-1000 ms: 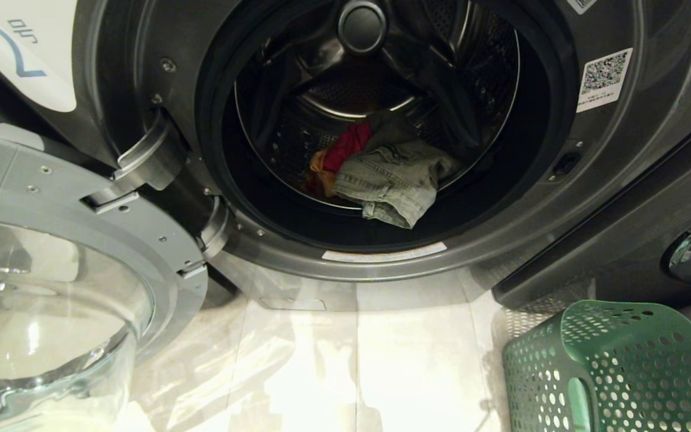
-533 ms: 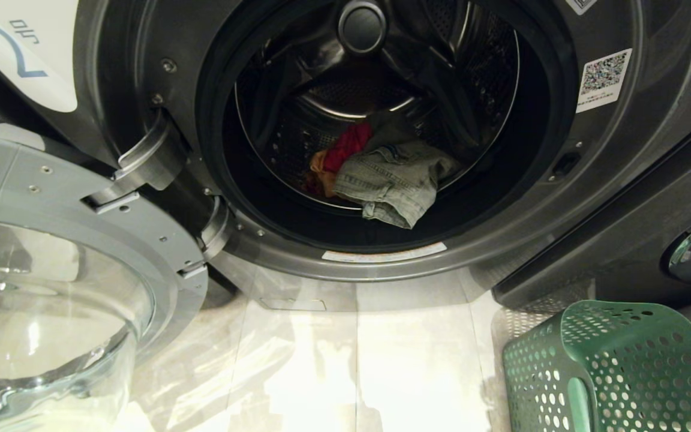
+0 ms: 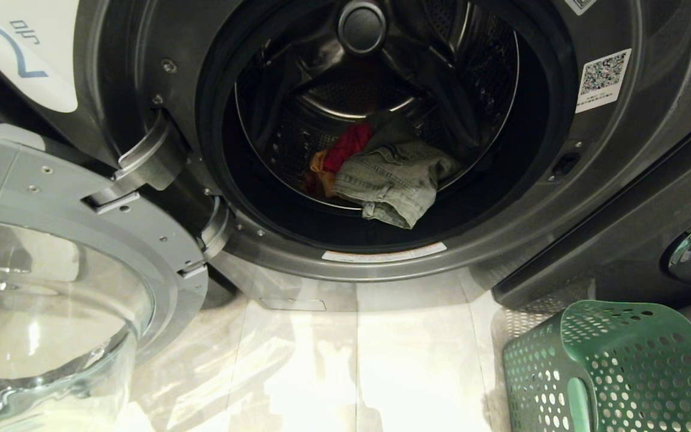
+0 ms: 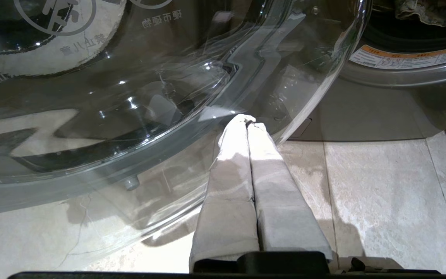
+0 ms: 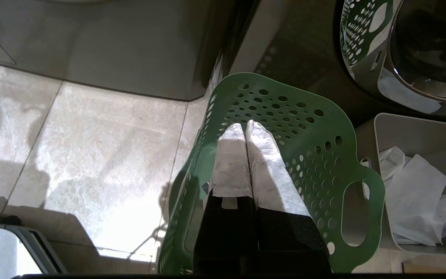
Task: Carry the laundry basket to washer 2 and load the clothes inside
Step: Close the washing machine door with the left hand
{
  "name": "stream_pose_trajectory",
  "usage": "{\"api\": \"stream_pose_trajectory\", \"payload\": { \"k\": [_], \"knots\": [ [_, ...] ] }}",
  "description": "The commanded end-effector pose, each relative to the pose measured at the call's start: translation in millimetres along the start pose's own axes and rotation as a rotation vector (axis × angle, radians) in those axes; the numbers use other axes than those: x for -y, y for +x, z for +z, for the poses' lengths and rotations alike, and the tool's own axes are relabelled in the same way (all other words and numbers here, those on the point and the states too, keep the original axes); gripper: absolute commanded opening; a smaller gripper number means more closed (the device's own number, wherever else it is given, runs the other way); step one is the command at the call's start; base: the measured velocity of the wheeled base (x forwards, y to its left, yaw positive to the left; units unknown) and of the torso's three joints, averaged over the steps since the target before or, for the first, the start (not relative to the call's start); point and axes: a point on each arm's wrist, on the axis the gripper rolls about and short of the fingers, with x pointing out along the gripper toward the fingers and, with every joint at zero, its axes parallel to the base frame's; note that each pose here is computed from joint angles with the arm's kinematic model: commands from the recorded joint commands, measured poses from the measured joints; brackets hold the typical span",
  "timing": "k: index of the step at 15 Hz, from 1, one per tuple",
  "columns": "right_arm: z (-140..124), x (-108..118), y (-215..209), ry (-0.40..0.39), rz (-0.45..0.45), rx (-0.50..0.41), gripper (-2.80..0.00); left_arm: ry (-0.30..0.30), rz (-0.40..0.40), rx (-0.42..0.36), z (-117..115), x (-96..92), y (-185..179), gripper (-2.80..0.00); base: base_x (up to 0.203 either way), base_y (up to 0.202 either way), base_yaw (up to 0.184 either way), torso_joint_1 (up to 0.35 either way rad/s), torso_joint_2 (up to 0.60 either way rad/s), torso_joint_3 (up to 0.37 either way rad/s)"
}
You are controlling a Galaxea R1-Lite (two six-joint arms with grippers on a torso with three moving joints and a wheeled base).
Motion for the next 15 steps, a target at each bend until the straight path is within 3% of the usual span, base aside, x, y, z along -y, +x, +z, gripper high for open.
{"api": "stream_pose_trajectory", "payload": {
  "k": [1,7,15],
  "knots": [
    [-0.2,0.0,-1.5,-0.002,-0.005,0.02,-2.8,0.0,0.001,-0.039,-11.3,-0.2,2.0,-2.8,0.0,0.0,0.0,0.0,0.0,0.0],
    [-0.3,0.1,-1.4,0.063,-0.009,0.021,-2.8,0.0,0.001,-0.039,-11.3,-0.2,2.0,-2.8,0.0,0.0,0.0,0.0,0.0,0.0],
    [-0.1,0.2,-1.5,0.032,-0.014,0.019,-2.8,0.0,0.001,-0.039,-11.3,-0.2,2.0,-2.8,0.0,0.0,0.0,0.0,0.0,0.0]
  ]
}}
